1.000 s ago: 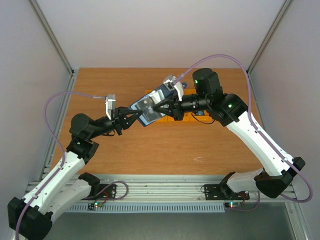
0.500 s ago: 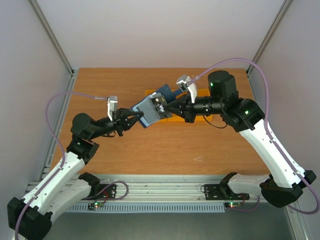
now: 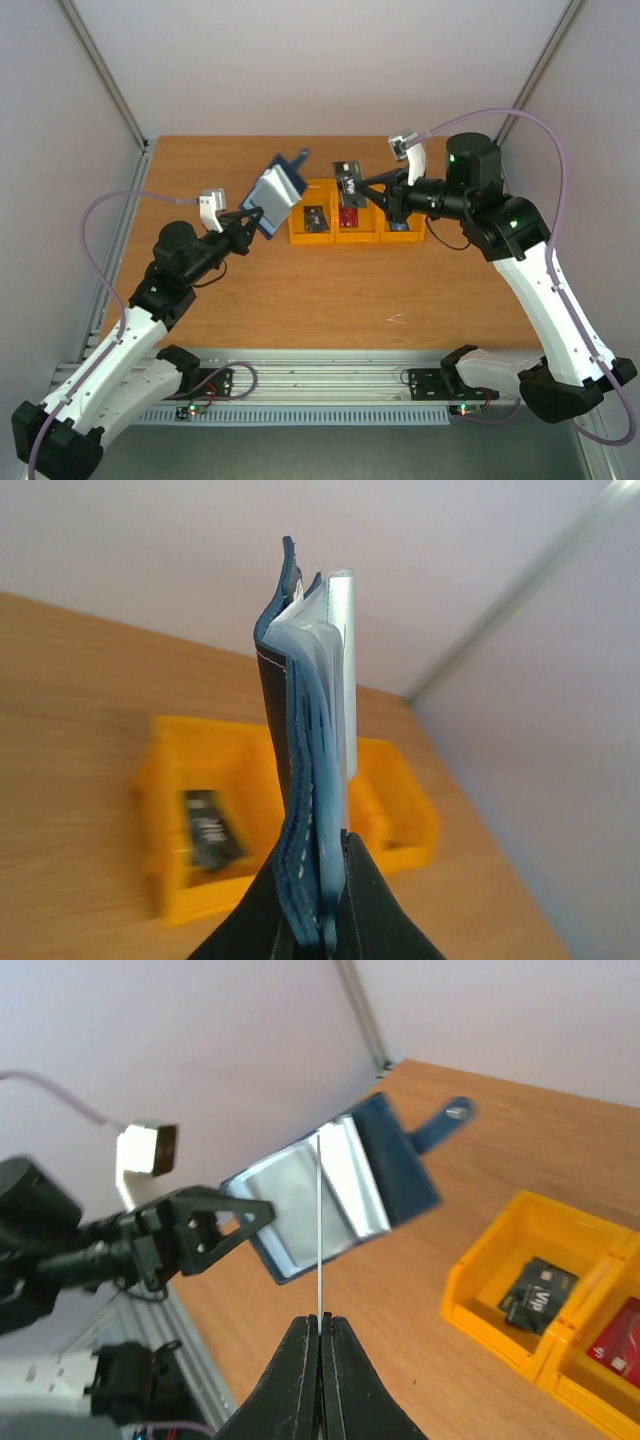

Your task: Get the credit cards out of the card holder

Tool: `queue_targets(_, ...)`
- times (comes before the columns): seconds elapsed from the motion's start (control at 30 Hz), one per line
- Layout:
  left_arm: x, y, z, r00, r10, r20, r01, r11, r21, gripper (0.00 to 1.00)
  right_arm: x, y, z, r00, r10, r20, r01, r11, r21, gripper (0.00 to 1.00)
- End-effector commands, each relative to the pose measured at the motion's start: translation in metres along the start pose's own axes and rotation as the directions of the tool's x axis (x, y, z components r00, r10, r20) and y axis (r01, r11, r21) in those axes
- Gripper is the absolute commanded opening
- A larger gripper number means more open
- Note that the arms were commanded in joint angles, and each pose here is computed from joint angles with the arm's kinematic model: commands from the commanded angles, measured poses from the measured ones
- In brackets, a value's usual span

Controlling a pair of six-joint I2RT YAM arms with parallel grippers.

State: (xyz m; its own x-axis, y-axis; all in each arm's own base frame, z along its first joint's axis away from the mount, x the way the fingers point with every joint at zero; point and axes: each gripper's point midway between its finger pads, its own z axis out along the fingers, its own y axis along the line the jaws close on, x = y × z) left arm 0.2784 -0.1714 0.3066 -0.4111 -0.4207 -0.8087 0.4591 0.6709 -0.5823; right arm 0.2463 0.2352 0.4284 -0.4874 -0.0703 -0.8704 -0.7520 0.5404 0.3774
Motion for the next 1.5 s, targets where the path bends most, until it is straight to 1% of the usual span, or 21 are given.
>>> queue_targets(0.0,-0.035,0.048,-0.024,0.983,0.141,0.117,-0.094,0.937,-0.337,0.00,-0.006,-0.049,0.029,0.982,0.186,0.014,-0.186,0.969,0.160,0.01)
queue_targets(0.07,-0.035,0.048,-0.026,0.982,0.148,0.120,-0.099,0.935,-0.340,0.00,0.000,-0.066,0.056,0.964,0.265,-0.017,-0.258,0.951,0.170,0.01)
queue_targets(0.13,-0.031,0.051,-0.026,0.986,0.120,0.114,-0.075,0.937,-0.342,0.00,0.005,-0.085,0.083,0.940,0.341,-0.030,-0.330,0.926,0.182,0.01)
queue_targets(0.17,-0.027,0.053,-0.027,0.988,0.109,0.106,-0.066,0.935,-0.349,0.00,0.006,-0.093,0.096,0.919,0.394,-0.022,-0.384,0.904,0.186,0.01)
queue_targets(0.27,-0.018,0.064,-0.031,0.993,0.073,0.090,-0.033,0.922,-0.385,0.00,0.022,-0.126,0.137,0.874,0.485,-0.032,-0.467,0.855,0.227,0.01)
queue_targets(0.4,-0.013,0.070,-0.034,0.995,0.043,0.092,-0.003,0.917,-0.399,0.00,0.055,-0.162,0.182,0.824,0.560,-0.089,-0.517,0.806,0.289,0.01)
queue_targets(0.5,-0.011,0.072,-0.034,0.995,0.028,0.099,0.013,0.918,-0.396,0.00,0.086,-0.186,0.207,0.791,0.597,-0.137,-0.527,0.777,0.344,0.01)
queue_targets(0.57,-0.011,0.072,-0.033,0.995,0.025,0.102,0.017,0.920,-0.393,0.00,0.102,-0.193,0.221,0.770,0.610,-0.185,-0.529,0.773,0.349,0.01)
queue_targets(0.63,-0.010,0.074,-0.033,0.995,0.024,0.100,0.017,0.920,-0.393,0.00,0.120,-0.197,0.237,0.733,0.632,-0.252,-0.541,0.766,0.348,0.01)
queue_targets(0.73,-0.007,0.077,-0.031,0.995,0.015,0.096,0.024,0.918,-0.396,0.00,0.141,-0.207,0.247,0.707,0.642,-0.297,-0.514,0.755,0.406,0.01)
queue_targets(0.83,-0.005,0.078,-0.030,0.996,0.005,0.091,0.031,0.919,-0.393,0.00,0.156,-0.221,0.253,0.695,0.658,-0.289,-0.504,0.733,0.457,0.01)
queue_targets(1.0,-0.002,0.079,-0.029,0.997,-0.002,0.083,0.034,0.921,-0.388,0.00,0.174,-0.233,0.266,0.664,0.684,-0.302,-0.510,0.710,0.486,0.01)
queue_targets(1.13,-0.002,0.078,-0.029,0.996,-0.004,0.085,0.036,0.924,-0.382,0.00,0.183,-0.233,0.275,0.638,0.691,-0.341,-0.515,0.711,0.479,0.01)
queue_targets(1.23,-0.003,0.078,-0.029,0.996,0.001,0.087,0.033,0.924,-0.382,0.00,0.186,-0.237,0.273,0.643,0.685,-0.343,-0.486,0.711,0.508,0.02)
queue_targets(1.27,-0.003,0.077,-0.029,0.996,0.000,0.087,0.033,0.924,-0.380,0.00,0.184,-0.237,0.272,0.649,0.681,-0.338,-0.481,0.712,0.512,0.05)
queue_targets(1.3,-0.003,0.077,-0.029,0.996,0.002,0.087,0.032,0.925,-0.379,0.00,0.181,-0.238,0.270,0.656,0.677,-0.333,-0.475,0.714,0.515,0.10)
queue_targets(1.4,-0.003,0.077,-0.029,0.996,0.001,0.090,0.033,0.925,-0.378,0.00,0.171,-0.237,0.264,0.682,0.657,-0.323,-0.447,0.723,0.526,0.17)
queue_targets(1.47,-0.005,0.076,-0.029,0.996,0.003,0.094,0.032,0.927,-0.373,0.00,0.162,-0.238,0.255,0.704,0.641,-0.305,-0.420,0.723,0.549,0.28)
